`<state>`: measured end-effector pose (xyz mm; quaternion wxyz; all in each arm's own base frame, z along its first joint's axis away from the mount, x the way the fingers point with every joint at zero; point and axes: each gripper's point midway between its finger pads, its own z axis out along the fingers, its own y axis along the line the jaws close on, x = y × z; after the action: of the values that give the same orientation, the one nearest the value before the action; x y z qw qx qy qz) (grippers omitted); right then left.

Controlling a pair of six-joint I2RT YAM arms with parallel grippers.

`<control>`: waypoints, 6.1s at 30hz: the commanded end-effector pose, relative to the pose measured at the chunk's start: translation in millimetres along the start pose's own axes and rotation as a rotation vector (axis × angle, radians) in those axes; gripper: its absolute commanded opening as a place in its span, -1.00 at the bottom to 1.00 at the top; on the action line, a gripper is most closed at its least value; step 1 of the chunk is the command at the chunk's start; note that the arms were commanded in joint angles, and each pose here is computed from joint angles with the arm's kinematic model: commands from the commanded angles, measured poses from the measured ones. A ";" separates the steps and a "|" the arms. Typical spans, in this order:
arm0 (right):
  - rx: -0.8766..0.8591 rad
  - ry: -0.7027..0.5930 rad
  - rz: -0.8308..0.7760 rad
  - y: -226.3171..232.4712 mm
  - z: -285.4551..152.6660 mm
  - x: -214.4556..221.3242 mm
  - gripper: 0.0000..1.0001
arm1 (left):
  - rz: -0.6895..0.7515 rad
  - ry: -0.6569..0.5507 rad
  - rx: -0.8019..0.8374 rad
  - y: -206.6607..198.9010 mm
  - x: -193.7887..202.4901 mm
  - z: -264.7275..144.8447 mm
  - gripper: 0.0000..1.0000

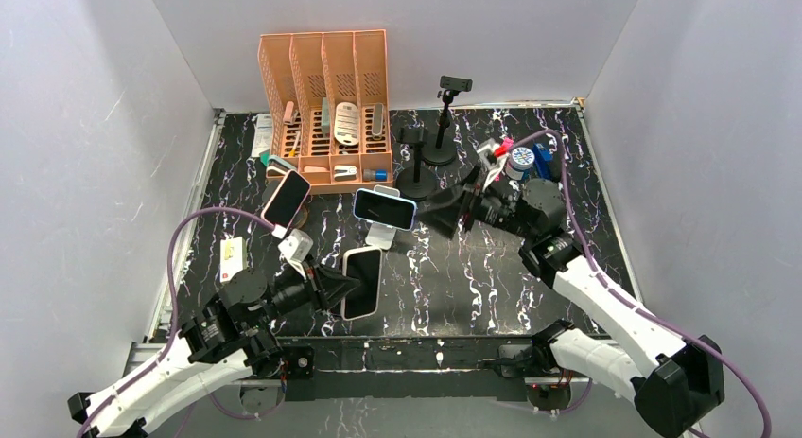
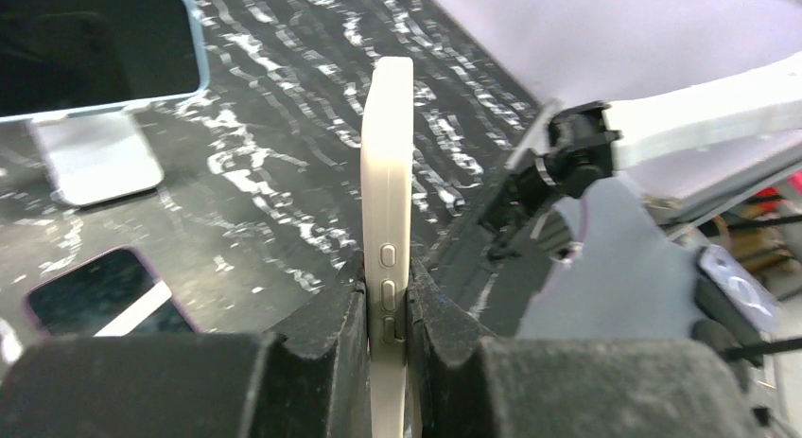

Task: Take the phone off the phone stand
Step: Move the phone stand to the center of the board, then place the phone at the center of the board.

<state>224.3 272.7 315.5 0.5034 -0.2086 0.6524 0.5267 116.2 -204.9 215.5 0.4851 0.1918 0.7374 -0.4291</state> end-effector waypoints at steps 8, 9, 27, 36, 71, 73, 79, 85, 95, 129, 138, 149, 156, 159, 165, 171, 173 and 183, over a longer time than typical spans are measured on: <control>-0.485 0.189 0.164 93.0 -36.8 58.3 0.74 | -0.111 -0.284 0.383 -89.3 -95.0 -3.4 -1.00; -0.499 0.199 0.166 96.3 -36.4 62.2 0.72 | -0.110 -0.276 0.385 -90.8 -95.9 -0.2 -1.00; -0.551 0.164 0.234 123.7 -20.1 84.9 -0.15 | -0.124 -0.228 0.406 -98.2 -95.2 24.8 -1.00; -0.431 0.134 0.201 110.0 -15.8 92.8 -0.81 | -0.078 -0.145 0.255 -68.3 -70.3 29.7 -0.25; 0.230 0.407 0.780 -14.8 9.1 253.2 -0.97 | 0.090 -0.240 -0.514 75.6 -72.8 -24.9 0.38; 0.220 0.413 0.797 -14.5 13.2 256.0 -0.97 | 0.093 -0.235 -0.509 74.7 -72.5 -24.0 0.38; 0.223 0.445 0.829 -18.6 22.8 269.4 -0.97 | 0.100 -0.216 -0.494 72.4 -70.0 -20.3 0.38; 0.230 0.447 0.854 -21.5 32.2 278.9 -0.97 | 0.104 -0.207 -0.487 71.4 -68.8 -17.9 0.38; 0.283 0.448 0.848 -32.4 36.7 290.0 -0.76 | 0.109 -0.205 -0.484 70.9 -68.7 -17.8 0.38; 0.452 0.488 0.736 -46.0 -36.7 304.8 0.08 | 0.123 -0.174 -0.486 72.0 -63.5 -12.5 0.39; 0.398 0.517 0.731 -33.0 -17.8 313.2 -0.07 | 0.126 -0.165 -0.481 71.4 -62.1 -11.3 0.38; 0.505 0.481 0.674 -51.2 -19.9 310.1 -0.01 | 0.127 -0.161 -0.480 71.4 -61.2 -10.8 0.38; 0.600 0.436 0.582 -71.7 -21.3 299.7 0.09 | 0.128 -0.154 -0.478 71.1 -60.1 -9.5 0.38; 0.583 0.453 0.556 -71.6 -12.5 298.6 0.07 | 0.128 -0.155 -0.477 70.9 -60.4 -9.4 0.38; 0.551 0.489 0.533 -69.7 3.2 302.4 0.03 | 0.128 -0.154 -0.476 70.9 -59.7 -9.7 0.38; 0.521 0.485 0.518 -66.5 10.0 298.4 0.02 | 0.126 -0.155 -0.471 69.9 -60.2 -9.4 0.38; 0.513 0.478 0.505 -64.2 9.2 292.8 0.02 | 0.126 -0.153 -0.471 70.1 -59.7 -9.4 0.38; 0.485 0.397 0.156 -44.7 -4.8 193.4 0.17 | 0.123 -0.153 -0.468 69.2 -60.0 -8.8 0.38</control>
<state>160.5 313.4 72.6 0.2783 -0.0676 0.8797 0.3797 186.4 -151.0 241.5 0.5977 0.0821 0.7620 -0.2352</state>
